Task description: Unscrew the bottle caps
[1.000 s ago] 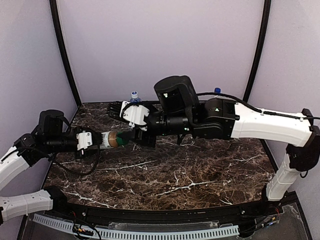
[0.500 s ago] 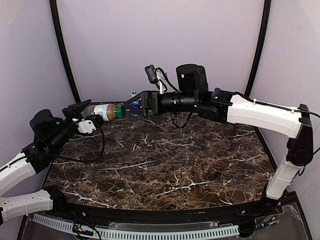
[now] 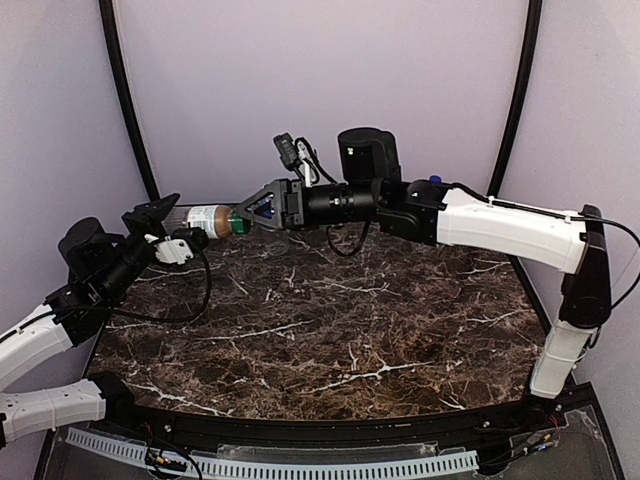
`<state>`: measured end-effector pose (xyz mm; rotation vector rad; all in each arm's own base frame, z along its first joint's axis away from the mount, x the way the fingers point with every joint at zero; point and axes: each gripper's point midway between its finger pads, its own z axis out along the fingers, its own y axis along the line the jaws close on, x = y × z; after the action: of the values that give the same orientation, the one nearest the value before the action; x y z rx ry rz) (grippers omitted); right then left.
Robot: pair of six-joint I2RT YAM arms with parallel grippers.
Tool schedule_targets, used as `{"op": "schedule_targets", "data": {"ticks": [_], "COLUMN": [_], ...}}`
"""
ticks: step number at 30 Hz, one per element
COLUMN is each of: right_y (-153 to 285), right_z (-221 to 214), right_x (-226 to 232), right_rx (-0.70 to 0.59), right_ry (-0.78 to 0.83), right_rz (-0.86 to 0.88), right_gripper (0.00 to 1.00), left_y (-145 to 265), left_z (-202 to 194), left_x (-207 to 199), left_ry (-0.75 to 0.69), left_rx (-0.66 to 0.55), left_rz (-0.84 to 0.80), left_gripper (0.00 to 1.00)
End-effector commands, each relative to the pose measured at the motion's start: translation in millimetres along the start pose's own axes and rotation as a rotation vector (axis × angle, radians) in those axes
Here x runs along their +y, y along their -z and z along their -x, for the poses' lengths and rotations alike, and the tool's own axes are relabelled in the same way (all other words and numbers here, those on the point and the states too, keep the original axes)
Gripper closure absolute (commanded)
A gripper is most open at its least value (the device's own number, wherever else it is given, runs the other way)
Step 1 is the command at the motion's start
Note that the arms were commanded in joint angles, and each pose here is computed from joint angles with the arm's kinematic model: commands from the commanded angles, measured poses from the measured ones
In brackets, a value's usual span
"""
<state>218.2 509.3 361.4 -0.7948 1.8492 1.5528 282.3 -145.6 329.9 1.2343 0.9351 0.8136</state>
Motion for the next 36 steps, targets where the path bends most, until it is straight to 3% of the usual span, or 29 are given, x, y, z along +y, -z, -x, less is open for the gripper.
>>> {"op": "schedule_targets", "data": {"ticks": [1,6,17,23,29,36], "right_y": [-11,-17,-14,-11,-19,-20], "right_z": [-5,-10,-8,-11,-35,-75], "right_x": [1,-4,-1,3,28,43], "right_rx": [0.023,0.036,0.025,0.015,0.037,0.124], "right_ry": [-0.018,-0.030,-0.010,0.085,0.548,0.931], "right_rz": [0.031,0.037,0.051,0.040,-0.025,-0.030], "right_gripper": [0.32,0.38,1.00,1.00,1.00,1.00], "left_y": [0,0,1,5,33,52], "left_z": [1,1,4,9,40,55], "left_x": [7,7,0,-16,-67,-80], "left_ry": [-0.002,-0.001,0.000,0.054,0.268,0.385], "left_rx": [0.001,0.000,-0.018,-0.043,-0.184,-0.233], "left_rz": [0.035,0.034,0.010,-0.080,-0.444,-0.592], "left_gripper": [0.64,0.65,0.67,0.70,0.70,0.71]}}
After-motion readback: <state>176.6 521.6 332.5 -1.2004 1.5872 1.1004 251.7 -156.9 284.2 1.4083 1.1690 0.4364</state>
